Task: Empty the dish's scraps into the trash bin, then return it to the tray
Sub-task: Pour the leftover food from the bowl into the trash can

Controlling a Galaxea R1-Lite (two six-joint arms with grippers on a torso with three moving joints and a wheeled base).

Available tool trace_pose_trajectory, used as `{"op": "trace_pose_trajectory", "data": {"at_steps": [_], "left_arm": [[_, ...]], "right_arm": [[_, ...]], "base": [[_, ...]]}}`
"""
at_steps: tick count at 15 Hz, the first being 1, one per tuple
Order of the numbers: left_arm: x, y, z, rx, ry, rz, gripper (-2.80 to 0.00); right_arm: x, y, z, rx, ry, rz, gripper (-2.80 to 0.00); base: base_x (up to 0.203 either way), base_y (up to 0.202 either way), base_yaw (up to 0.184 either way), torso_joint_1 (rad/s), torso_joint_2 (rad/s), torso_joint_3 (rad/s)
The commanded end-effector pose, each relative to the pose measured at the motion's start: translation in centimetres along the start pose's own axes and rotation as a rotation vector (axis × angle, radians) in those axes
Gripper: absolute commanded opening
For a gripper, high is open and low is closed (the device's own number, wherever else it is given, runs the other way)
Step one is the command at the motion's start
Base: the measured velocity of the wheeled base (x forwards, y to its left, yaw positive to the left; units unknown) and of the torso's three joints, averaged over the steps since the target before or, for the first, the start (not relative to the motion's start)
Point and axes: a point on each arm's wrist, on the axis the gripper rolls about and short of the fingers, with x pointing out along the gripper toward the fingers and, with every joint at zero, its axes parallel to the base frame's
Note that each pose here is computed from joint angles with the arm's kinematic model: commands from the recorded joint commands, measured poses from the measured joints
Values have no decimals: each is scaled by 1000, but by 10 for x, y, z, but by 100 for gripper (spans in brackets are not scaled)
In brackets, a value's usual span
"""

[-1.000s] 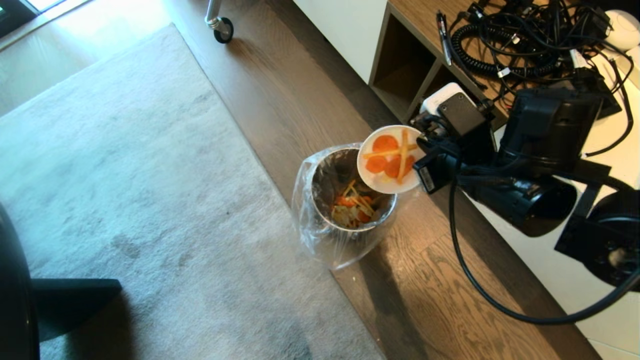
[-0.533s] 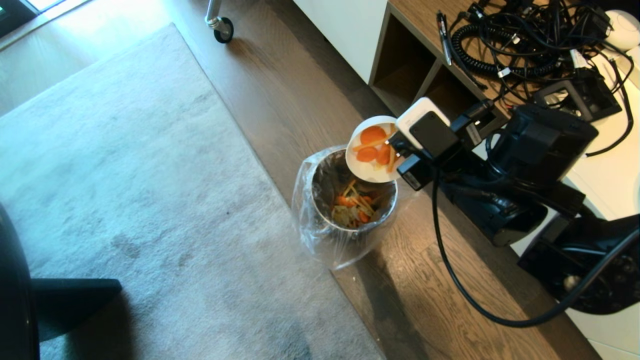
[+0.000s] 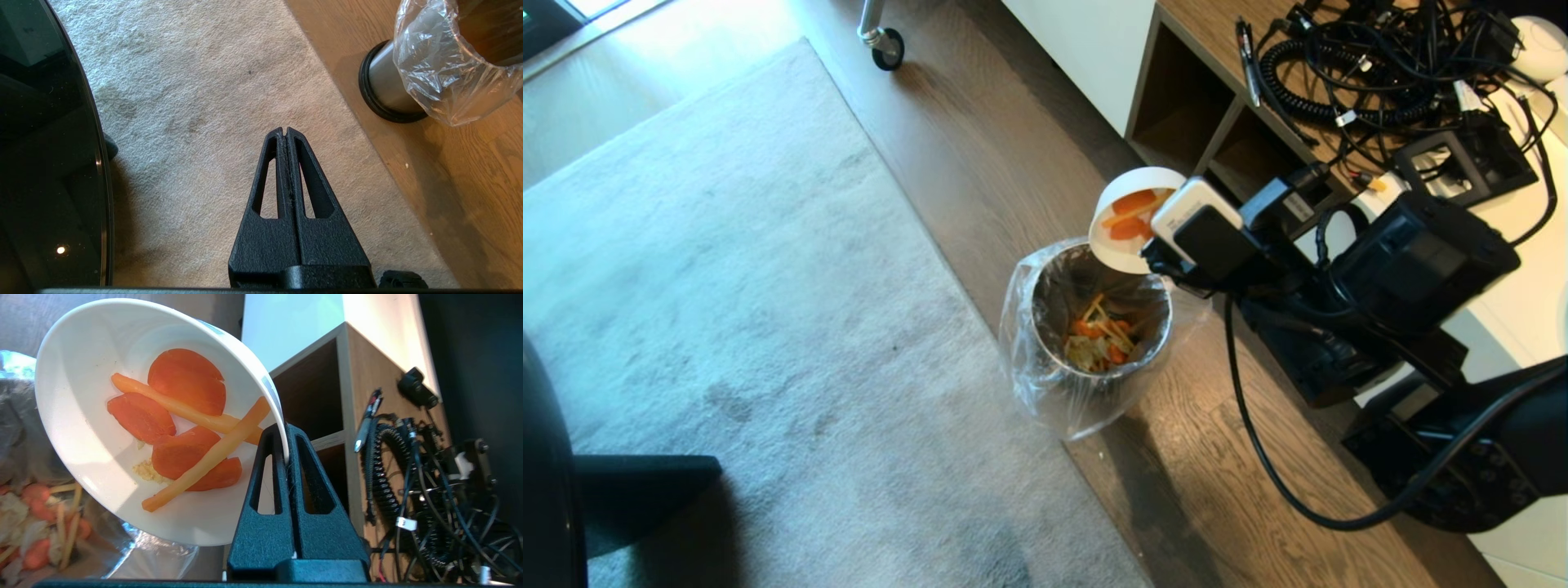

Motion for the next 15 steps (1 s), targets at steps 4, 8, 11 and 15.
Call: {"op": "trace_pose_trajectory", "data": {"at_steps": [4,8,11,15], "left_arm": [[0,0,0,-1,-1,0,-280],[0,0,0,-1,-1,0,-280],[0,0,0,-1,-1,0,-280],[0,0,0,-1,-1,0,-280]], "right_arm": [[2,10,-3,-60,-43,-92,-280],[-1,12,4,-86,-168,-48,-280],[-1,10,6,-128,-215,-39,-280],[-2,9,7,-169,-271,-29,-280]], "base": [[0,0,0,0,0,0],[0,0,0,0,0,0],[0,0,0,0,0,0],[0,0,0,0,0,0]]}}
